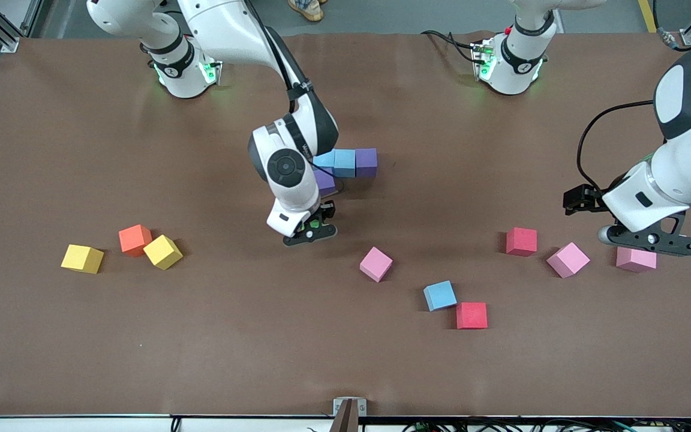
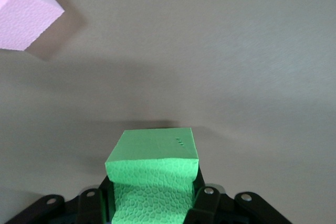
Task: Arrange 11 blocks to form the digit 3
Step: 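Lower the green cube below the purple cube, open the right gripper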
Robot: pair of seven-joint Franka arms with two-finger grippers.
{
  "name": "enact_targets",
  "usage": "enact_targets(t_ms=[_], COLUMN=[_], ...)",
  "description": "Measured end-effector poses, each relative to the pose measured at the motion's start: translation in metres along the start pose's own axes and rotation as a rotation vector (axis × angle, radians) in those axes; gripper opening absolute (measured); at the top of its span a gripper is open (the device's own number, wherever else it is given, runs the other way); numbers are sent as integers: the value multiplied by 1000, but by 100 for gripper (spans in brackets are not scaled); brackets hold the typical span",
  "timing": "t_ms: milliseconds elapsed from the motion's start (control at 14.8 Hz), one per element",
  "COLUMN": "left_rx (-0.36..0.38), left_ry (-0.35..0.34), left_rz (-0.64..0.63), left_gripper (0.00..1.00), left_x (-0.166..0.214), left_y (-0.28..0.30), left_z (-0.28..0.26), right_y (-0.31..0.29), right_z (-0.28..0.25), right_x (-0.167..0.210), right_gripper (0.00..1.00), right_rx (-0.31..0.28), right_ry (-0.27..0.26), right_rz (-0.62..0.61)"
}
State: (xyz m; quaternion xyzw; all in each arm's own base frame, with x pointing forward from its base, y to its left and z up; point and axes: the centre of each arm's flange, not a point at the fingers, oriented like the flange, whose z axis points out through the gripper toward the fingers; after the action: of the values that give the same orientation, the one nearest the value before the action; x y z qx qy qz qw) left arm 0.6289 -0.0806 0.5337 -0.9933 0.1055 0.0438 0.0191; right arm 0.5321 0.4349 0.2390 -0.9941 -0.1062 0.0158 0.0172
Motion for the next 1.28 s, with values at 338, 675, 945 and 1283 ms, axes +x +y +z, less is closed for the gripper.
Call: enact_targets(t_ms=[338, 675, 945, 1283], left_rx=[0, 0, 0, 0], left_ry=[-3, -5, -6, -7], left_rz=[0, 1, 1, 2], left_gripper=[100, 100, 100, 100], left_x=[0, 0, 0, 0], left_y=[0, 0, 0, 1], left_z=[1, 2, 3, 3], right_y=[-25, -39, -43, -44], right_z=[15, 30, 31, 31], right_x=[-14, -31, -35, -40], right_gripper=[55, 55, 55, 55], right_rx=[12, -1, -6, -3], right_ry=[-19, -45, -46, -30], right_rz=[51, 33, 26, 24])
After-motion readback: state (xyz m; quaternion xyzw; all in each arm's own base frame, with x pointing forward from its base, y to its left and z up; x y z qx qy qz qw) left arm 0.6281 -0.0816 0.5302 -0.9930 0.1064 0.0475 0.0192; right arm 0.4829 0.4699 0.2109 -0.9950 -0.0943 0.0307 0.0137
